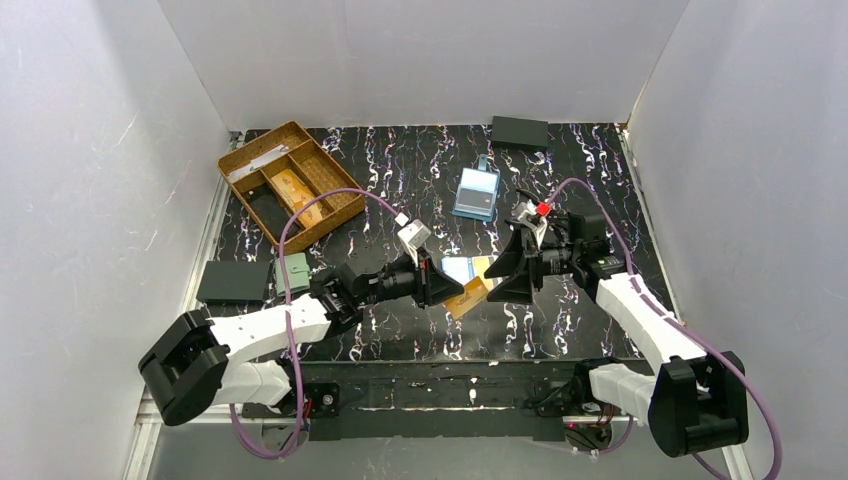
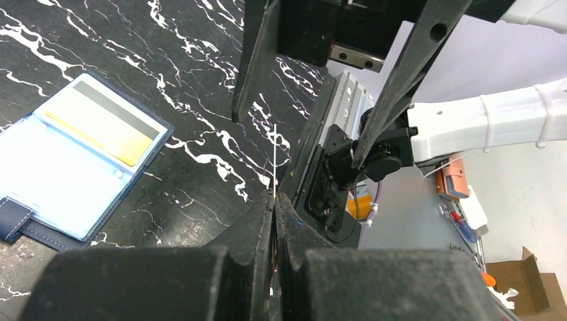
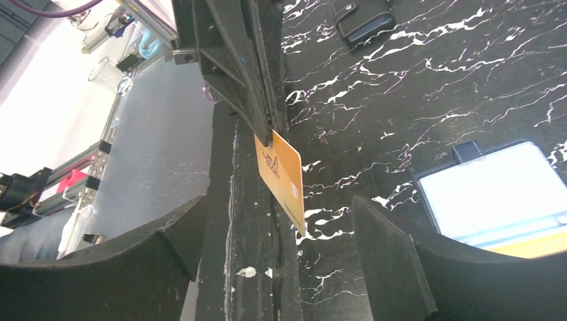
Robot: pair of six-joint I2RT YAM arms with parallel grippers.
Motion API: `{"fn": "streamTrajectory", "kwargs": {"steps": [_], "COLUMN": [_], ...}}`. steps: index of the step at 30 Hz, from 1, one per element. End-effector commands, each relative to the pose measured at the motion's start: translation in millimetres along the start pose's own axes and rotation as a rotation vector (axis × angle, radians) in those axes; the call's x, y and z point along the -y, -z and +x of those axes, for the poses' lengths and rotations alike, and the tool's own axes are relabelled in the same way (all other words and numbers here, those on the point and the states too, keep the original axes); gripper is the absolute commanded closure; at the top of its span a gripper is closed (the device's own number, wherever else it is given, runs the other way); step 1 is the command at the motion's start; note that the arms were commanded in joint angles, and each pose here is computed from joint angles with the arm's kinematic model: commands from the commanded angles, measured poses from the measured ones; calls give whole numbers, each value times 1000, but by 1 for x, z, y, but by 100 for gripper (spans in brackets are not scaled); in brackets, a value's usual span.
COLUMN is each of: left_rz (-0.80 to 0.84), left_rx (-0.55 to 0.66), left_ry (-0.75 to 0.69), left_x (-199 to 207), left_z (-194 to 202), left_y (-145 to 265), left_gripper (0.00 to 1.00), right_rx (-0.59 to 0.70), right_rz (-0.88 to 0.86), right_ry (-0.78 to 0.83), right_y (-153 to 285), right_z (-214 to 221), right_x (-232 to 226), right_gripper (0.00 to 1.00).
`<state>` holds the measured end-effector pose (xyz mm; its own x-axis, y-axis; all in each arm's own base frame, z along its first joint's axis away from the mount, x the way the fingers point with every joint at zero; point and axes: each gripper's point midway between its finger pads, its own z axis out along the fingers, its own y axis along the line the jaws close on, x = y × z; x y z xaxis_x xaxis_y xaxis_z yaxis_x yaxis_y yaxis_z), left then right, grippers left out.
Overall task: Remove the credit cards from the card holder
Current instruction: Place the credit card in the storage box.
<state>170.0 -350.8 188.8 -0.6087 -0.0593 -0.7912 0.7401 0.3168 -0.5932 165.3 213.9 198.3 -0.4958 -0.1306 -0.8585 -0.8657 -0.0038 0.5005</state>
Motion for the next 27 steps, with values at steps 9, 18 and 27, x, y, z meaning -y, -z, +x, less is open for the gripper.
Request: {"fn": "streamTrajectory", "kwargs": {"steps": [9, 18, 27], "left_rz": [64, 70, -25], "left_rx": [66, 74, 206], "left_ry": [12, 48, 362], "left_x": [18, 18, -9], "left_z": [-23, -22, -28], "left_y": [-5, -6, 25], "left_gripper": [100, 95, 13], "right_rx": [-27, -24, 5], "right_rz": [-55, -119, -88], "right_ry": [12, 13, -58], "right_y": [-15, -16, -11], "right_z": [-7, -7, -21], "right_x": [-2, -9, -5], "right_gripper": [57, 99, 99]}}
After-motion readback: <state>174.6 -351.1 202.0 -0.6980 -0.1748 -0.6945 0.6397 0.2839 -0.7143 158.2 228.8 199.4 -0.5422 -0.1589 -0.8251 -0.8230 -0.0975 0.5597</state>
